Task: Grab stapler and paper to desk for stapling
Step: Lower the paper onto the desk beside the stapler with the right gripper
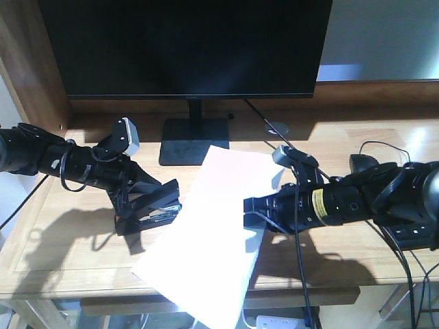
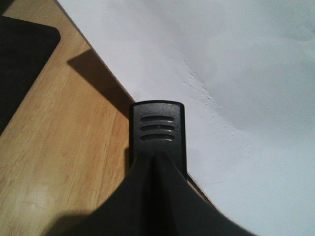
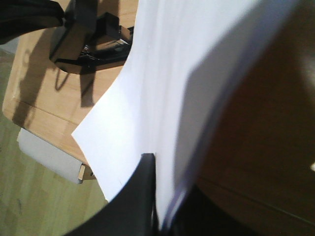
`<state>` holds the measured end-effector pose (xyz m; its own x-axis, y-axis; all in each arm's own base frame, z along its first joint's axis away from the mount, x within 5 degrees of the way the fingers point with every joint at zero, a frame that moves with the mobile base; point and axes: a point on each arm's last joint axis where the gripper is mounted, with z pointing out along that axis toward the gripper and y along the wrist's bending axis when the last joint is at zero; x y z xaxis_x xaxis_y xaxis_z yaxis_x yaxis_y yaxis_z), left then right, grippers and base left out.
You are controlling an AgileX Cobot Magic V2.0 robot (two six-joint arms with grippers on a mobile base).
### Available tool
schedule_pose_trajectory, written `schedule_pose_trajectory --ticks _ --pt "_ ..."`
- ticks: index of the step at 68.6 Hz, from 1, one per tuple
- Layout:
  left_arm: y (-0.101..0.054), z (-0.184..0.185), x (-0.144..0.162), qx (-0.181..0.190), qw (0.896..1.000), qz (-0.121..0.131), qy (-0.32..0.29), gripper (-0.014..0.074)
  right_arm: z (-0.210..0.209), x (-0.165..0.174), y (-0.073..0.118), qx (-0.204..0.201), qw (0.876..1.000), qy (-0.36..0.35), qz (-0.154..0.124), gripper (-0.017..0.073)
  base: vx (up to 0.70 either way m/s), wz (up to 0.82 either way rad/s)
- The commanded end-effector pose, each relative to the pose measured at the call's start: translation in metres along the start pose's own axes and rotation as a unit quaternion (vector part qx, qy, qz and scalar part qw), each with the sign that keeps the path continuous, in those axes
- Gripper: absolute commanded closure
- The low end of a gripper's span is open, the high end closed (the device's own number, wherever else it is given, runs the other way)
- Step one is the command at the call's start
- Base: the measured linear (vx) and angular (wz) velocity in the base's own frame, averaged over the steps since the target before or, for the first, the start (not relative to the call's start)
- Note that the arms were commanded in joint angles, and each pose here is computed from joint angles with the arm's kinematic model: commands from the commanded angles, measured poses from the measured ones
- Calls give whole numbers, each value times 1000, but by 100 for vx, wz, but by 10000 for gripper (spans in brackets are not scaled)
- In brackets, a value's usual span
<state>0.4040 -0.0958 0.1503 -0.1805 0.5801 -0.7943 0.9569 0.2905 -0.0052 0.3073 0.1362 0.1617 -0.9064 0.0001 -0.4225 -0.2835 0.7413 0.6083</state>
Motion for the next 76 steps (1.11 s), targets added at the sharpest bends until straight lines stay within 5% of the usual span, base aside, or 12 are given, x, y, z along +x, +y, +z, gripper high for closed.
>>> schedule_pose_trajectory --ticks 1,33,60,76 --pt "1 -17 -28 -18 999 9 -42 601 -8 -15 14 -30 999 -13 -27 564 0 0" --pt "1 -17 -28 -18 999 9 -42 601 9 -24 4 -24 999 -6 -25 564 0 0" --pt "1 -17 -28 -18 999 9 -42 601 36 -58 2 -69 997 -1 -41 563 0 0" --pt "1 -17 -28 -18 999 9 -42 601 25 -69 25 -142 984 6 -110 561 0 0"
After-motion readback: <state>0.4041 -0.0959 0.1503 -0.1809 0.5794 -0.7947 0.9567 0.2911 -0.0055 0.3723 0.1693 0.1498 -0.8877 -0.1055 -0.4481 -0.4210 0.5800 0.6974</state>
